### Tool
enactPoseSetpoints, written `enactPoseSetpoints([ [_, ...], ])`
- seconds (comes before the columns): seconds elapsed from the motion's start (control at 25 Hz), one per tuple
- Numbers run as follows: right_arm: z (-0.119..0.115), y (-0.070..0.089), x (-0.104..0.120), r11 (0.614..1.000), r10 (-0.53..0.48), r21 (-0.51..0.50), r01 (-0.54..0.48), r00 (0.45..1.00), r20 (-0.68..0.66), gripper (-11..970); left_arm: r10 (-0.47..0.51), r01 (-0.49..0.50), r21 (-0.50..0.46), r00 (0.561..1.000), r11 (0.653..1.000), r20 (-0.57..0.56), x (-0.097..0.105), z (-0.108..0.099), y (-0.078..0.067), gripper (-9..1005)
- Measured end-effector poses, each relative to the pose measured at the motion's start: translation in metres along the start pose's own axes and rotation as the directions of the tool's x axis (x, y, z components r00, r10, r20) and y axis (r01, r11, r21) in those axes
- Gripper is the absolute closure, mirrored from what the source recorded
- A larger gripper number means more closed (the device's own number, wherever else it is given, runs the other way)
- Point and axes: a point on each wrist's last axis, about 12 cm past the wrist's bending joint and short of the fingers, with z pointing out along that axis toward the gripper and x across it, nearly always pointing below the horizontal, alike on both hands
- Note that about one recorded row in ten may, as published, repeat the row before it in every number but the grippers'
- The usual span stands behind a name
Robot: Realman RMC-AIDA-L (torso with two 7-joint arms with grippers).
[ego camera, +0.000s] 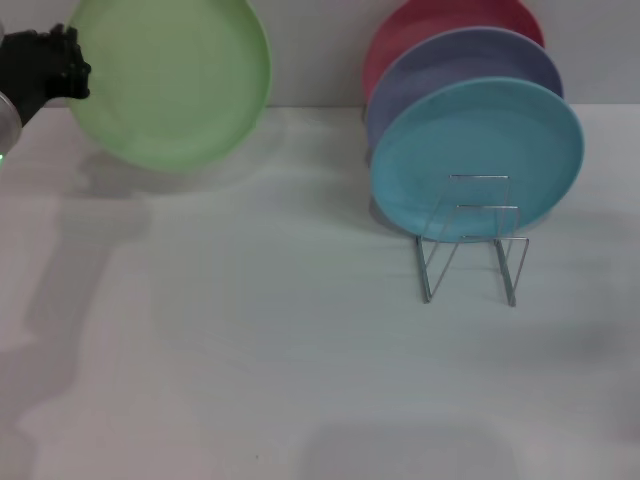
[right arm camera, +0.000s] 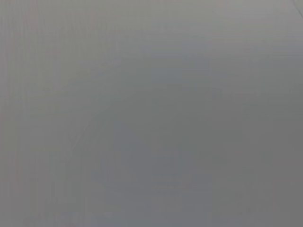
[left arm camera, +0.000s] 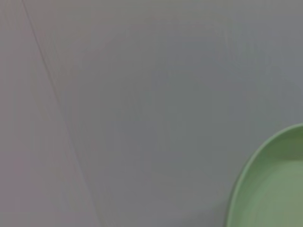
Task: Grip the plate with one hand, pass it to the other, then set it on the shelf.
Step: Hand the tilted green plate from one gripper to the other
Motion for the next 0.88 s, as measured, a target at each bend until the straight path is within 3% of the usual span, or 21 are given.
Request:
enactPoseSetpoints([
  [0.48, 0.002, 0.001, 0.002, 1.0, 0.0, 0.001, 0.0, 1.0, -0.012, 208, 0.055, -0.028, -0.133, 0.979, 0.991, 0.198, 0.002, -0.014, -0.026, 962],
  [0.76, 0.003, 0.001, 0.002, 1.0, -0.002, 0.001, 0.002, 1.0, -0.018, 208, -0.025, 0.05, -0.078, 0.956, 0.996, 0.294, 0.011, -0.018, -0.031, 961],
  [0.88, 0.003, 0.001, 0.002, 1.0, -0.003, 0.002, 0.003, 1.0, -0.019, 208, -0.119, 0.128, -0.01, 0.947, 0.992, 0.3, 0.019, -0.019, -0.033, 961],
])
